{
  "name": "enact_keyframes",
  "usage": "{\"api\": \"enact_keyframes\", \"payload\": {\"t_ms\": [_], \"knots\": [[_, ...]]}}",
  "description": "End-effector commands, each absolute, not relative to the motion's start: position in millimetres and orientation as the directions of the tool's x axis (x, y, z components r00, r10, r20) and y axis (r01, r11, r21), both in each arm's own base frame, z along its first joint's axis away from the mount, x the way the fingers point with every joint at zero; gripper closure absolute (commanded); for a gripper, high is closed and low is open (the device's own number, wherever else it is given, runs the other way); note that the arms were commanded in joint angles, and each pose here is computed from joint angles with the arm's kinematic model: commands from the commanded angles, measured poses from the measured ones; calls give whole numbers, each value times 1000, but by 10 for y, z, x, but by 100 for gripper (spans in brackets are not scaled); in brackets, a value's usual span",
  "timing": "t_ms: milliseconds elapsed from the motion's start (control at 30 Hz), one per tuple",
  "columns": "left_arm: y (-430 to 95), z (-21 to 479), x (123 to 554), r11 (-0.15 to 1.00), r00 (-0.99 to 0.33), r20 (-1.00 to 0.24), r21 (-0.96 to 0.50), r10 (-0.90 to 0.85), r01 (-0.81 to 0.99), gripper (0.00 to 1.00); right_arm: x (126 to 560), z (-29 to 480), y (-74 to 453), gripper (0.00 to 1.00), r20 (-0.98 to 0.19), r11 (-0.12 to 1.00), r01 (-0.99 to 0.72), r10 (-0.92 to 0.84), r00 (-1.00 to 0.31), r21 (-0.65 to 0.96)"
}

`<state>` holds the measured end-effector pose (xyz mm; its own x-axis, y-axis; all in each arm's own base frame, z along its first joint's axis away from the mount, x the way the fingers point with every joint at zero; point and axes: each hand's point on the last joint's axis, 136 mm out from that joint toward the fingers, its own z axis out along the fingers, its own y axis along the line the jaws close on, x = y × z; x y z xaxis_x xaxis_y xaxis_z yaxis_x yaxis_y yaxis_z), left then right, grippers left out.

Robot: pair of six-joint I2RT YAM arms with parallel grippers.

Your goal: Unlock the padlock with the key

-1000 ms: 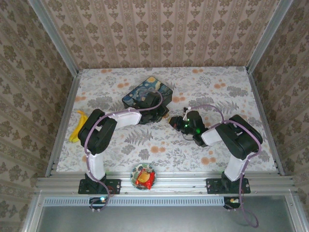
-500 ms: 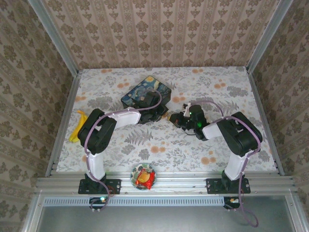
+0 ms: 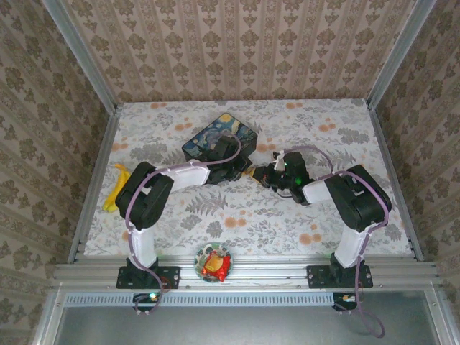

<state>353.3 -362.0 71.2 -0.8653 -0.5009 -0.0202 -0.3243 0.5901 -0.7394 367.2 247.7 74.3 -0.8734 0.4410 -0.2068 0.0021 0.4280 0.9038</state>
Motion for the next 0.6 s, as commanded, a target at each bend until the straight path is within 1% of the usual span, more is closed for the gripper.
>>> {"api": "enact_keyframes", "payload": {"t_ms": [0,67,100,167,233,333,467,567], "knots": [[-4050,652,2612,587,-933,257,-726,-252,-358,100,3909,1282,2581,99,-366,391,-187,454,-812,901],[-4050,651,2606,587,-934,256,-727,-251,-357,100,3895,1295,2569,86,-374,402,-190,450,-811,896],[-4044,646,2602,588,-933,257,-725,-253,-359,100,3886,1304,2565,82,-383,413,-195,442,-811,890],[-4034,646,2598,588,-932,256,-724,-255,-360,100,3856,1307,2549,77,-399,445,-197,423,-813,874],[-4014,636,2594,590,-931,255,-721,-261,-363,100,3814,1330,2507,70,-422,481,-202,410,-809,853],[-3983,624,2605,587,-927,256,-719,-275,-373,100,3718,1319,2406,61,-447,545,-188,394,-803,817],[-3952,616,2614,584,-924,256,-718,-285,-379,100,3575,1264,2253,52,-459,623,-145,379,-803,769],[-3928,606,2614,587,-923,255,-715,-288,-380,100,3464,1216,2172,50,-454,651,-116,380,-806,750]]}}
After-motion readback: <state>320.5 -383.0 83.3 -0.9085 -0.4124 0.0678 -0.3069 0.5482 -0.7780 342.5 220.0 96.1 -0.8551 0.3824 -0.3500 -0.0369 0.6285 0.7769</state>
